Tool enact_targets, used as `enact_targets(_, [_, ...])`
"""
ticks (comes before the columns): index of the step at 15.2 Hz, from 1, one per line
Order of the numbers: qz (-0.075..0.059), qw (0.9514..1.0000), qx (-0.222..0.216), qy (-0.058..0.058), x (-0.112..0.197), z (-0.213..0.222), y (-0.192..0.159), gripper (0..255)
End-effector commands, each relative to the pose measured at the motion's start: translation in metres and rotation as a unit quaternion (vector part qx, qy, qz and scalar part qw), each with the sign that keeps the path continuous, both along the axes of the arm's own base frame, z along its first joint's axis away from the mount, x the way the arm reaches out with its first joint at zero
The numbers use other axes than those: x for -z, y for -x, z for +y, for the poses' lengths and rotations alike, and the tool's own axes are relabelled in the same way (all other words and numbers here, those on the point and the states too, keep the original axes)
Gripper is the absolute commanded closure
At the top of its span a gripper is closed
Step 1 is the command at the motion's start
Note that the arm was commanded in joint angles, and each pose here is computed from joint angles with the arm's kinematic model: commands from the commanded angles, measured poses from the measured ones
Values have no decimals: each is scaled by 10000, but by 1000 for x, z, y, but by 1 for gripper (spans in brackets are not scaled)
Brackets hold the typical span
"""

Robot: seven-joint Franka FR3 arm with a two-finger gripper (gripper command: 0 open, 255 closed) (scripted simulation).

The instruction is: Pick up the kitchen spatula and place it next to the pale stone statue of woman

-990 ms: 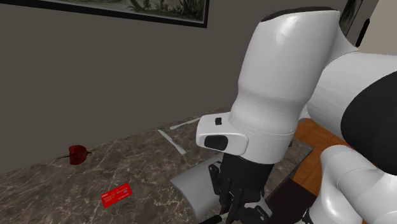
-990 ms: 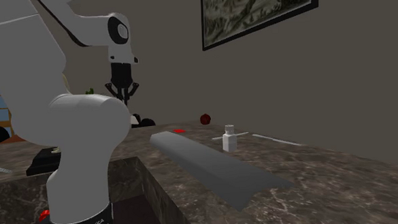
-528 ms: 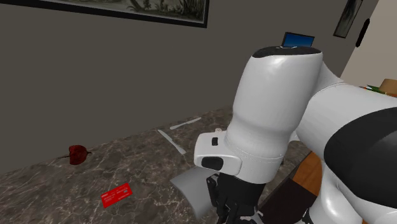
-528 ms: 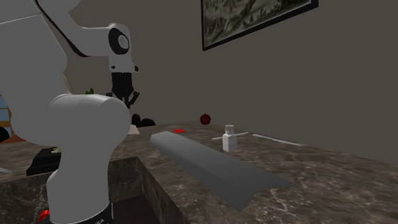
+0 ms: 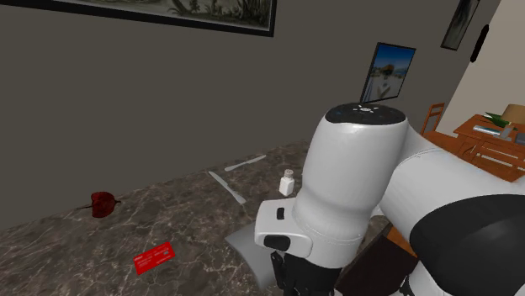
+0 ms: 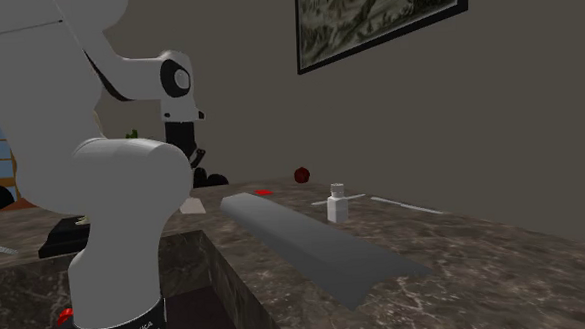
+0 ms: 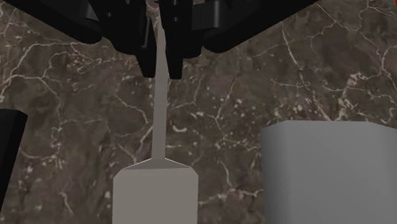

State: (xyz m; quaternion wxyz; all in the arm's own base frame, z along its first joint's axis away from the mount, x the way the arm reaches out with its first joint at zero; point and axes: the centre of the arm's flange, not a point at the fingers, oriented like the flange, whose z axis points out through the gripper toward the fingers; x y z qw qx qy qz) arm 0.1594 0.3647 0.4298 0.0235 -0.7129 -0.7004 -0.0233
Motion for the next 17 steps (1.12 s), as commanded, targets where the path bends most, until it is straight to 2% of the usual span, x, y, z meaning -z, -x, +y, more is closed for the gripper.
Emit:
enact_targets(1, [-2,10000,0,-2,11,0,-1,255])
enact_targets(14, [-2,10000,0,-2,79,0,-1,255])
enact_targets(17, [-2,10000,0,-2,79,0,-1,255])
